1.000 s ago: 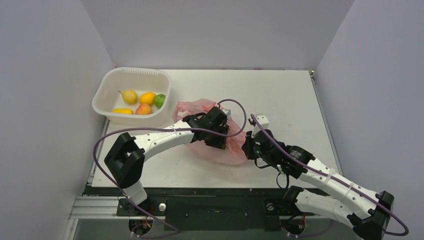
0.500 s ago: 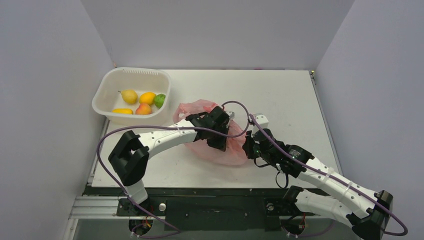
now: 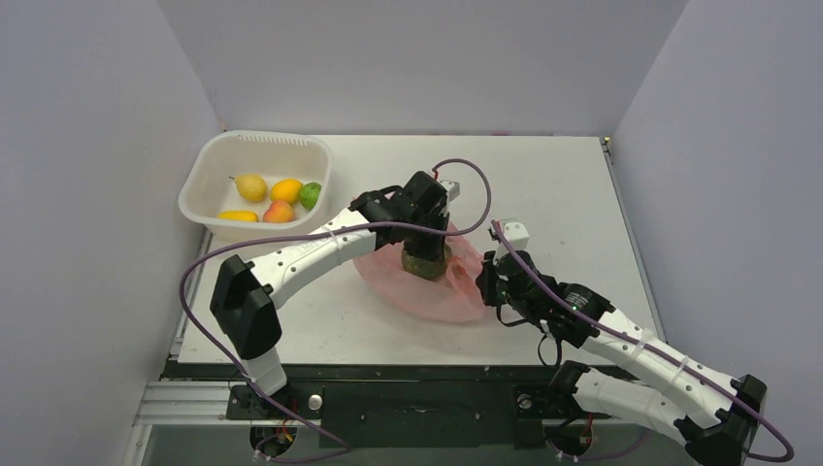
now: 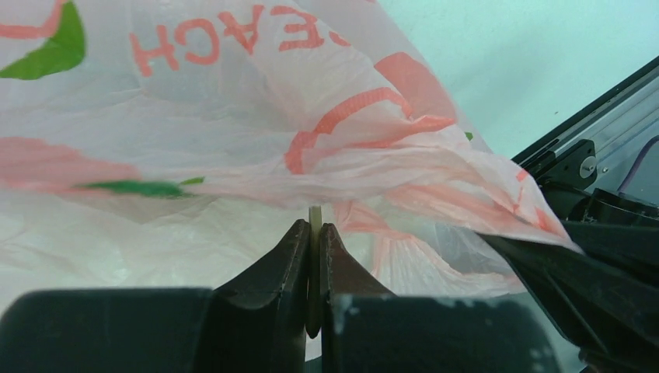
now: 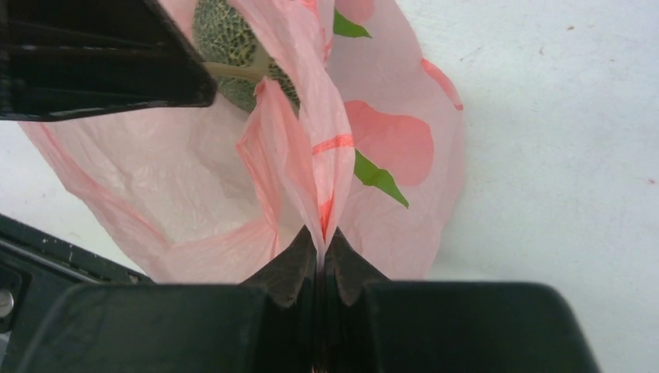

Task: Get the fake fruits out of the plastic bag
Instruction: Take out the fake fruit from the plastic bag, then place the fake fruit in the bin.

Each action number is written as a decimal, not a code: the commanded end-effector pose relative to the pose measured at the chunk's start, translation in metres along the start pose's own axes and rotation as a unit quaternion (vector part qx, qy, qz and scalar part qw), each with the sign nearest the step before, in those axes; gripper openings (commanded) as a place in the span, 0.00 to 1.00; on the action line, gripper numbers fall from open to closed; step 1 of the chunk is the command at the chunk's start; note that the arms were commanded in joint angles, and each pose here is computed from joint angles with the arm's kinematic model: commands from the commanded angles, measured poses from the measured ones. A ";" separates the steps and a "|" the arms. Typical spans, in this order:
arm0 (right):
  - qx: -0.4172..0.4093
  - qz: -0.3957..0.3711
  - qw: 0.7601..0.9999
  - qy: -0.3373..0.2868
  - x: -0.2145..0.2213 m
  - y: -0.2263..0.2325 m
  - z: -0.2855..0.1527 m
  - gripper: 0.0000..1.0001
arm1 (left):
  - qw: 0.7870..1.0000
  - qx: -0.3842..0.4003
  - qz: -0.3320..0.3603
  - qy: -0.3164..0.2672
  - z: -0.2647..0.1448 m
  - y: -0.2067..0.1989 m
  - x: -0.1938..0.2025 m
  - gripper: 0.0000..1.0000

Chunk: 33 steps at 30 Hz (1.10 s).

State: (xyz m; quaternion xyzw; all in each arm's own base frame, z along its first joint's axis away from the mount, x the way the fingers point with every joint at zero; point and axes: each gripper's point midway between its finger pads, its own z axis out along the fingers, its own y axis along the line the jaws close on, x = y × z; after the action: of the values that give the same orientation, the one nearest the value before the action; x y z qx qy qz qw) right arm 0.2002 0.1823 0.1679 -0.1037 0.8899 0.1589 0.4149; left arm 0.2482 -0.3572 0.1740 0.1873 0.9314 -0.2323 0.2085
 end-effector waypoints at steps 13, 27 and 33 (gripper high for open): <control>0.035 0.039 0.998 -0.044 -0.017 -0.021 -0.003 0.00 | 0.995 0.051 0.000 -0.082 -0.104 0.001 -0.035 0.00; 0.110 0.076 0.989 -0.055 -0.035 -0.034 0.009 0.00 | 0.958 0.217 -0.047 -0.182 -0.205 -0.043 -0.090 0.00; 0.211 0.109 0.968 -0.085 -0.043 -0.073 -0.007 0.00 | 0.916 0.252 -0.074 -0.304 -0.285 -0.029 -0.139 0.00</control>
State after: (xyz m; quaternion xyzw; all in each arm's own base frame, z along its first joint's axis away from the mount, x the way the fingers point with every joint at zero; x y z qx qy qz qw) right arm 0.2342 0.1439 0.1642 0.0201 0.8954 0.0663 0.4398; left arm 0.2661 -0.2919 0.3714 0.0871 0.8427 -0.4386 0.2998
